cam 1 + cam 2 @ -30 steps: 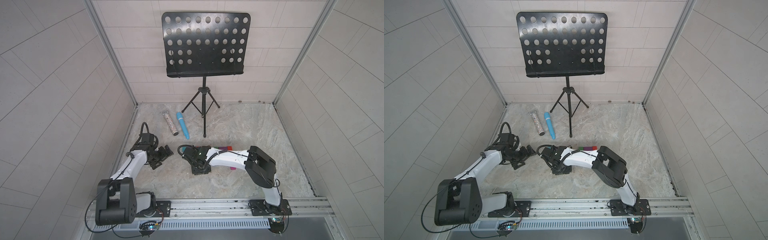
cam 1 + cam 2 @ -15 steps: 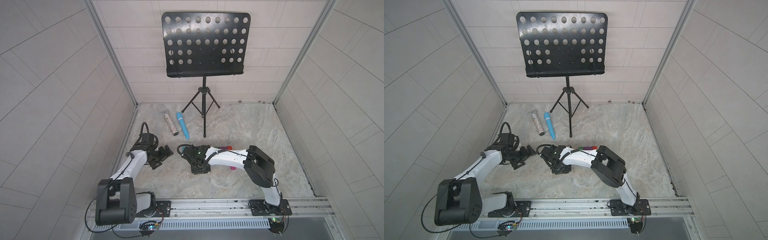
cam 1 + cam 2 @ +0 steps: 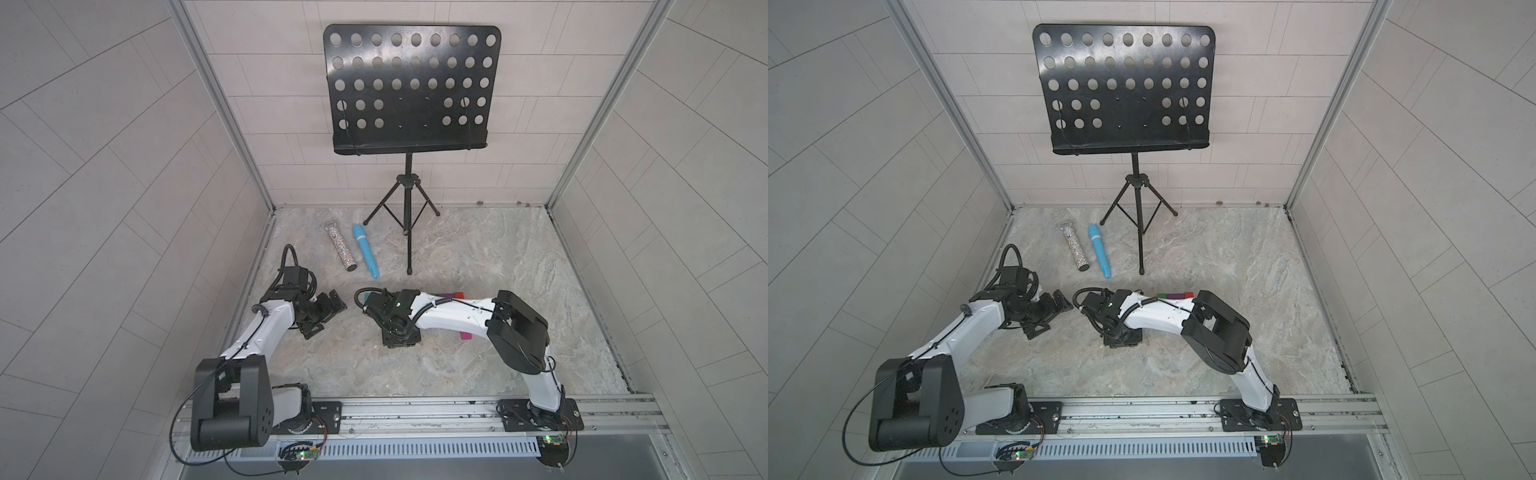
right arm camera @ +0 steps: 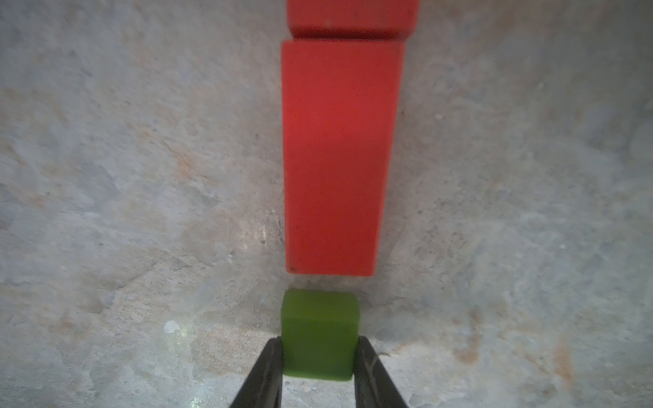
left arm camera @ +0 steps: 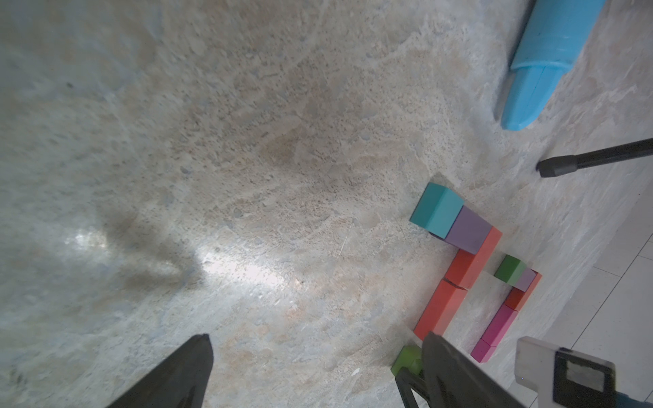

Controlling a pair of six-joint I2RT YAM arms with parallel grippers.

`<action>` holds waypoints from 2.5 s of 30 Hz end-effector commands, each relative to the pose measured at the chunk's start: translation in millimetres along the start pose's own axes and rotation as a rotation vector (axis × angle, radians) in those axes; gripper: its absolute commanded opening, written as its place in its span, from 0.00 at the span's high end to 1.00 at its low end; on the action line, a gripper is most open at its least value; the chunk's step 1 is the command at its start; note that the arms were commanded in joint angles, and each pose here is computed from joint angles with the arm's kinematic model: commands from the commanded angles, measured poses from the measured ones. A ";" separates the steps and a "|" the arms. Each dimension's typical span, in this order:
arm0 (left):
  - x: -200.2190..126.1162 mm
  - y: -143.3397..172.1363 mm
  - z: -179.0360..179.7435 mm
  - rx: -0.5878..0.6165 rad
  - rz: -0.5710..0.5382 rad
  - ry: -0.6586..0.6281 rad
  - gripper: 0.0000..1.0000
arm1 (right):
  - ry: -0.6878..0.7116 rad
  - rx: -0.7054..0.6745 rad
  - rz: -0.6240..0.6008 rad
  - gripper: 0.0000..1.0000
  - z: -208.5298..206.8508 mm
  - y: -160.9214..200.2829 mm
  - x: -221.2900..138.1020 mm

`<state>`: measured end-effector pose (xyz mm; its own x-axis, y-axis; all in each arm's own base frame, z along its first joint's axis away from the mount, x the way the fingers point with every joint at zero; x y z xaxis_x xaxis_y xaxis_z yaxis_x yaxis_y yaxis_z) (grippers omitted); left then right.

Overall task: Assemble the number 7 with building blocks
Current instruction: Assemble the building block at the center of the board.

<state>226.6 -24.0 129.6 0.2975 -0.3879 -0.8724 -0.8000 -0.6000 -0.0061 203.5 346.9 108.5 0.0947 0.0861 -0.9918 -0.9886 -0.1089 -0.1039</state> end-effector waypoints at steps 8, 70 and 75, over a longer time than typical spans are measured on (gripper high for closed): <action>2.9 1.9 2.2 0.000 0.008 -0.011 0.00 | 0.061 0.035 -0.010 0.65 -9.0 -10.4 14.1; 3.6 1.6 2.8 -0.001 0.007 -0.014 0.00 | 0.072 0.048 0.009 0.65 -16.3 -17.7 23.9; 3.2 1.9 2.5 0.000 0.006 -0.013 0.00 | 0.074 0.050 0.006 0.65 -16.9 -17.9 22.8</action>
<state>226.7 -24.0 128.6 0.2932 -0.3878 -0.8739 -0.8000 -0.6001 -0.0021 216.7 344.7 107.7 0.0791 0.0988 -0.9920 -0.9926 -0.0840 -0.0875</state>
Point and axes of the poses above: each gripper's point midway between its finger pads, its own x axis out along the fingers, its own z axis along the line the jaws close on, y = z × x, the point moved 8 cm from there along -x, back along the fingers, and after that the axes turned 5 degrees about -x, right-handed, at the moved point
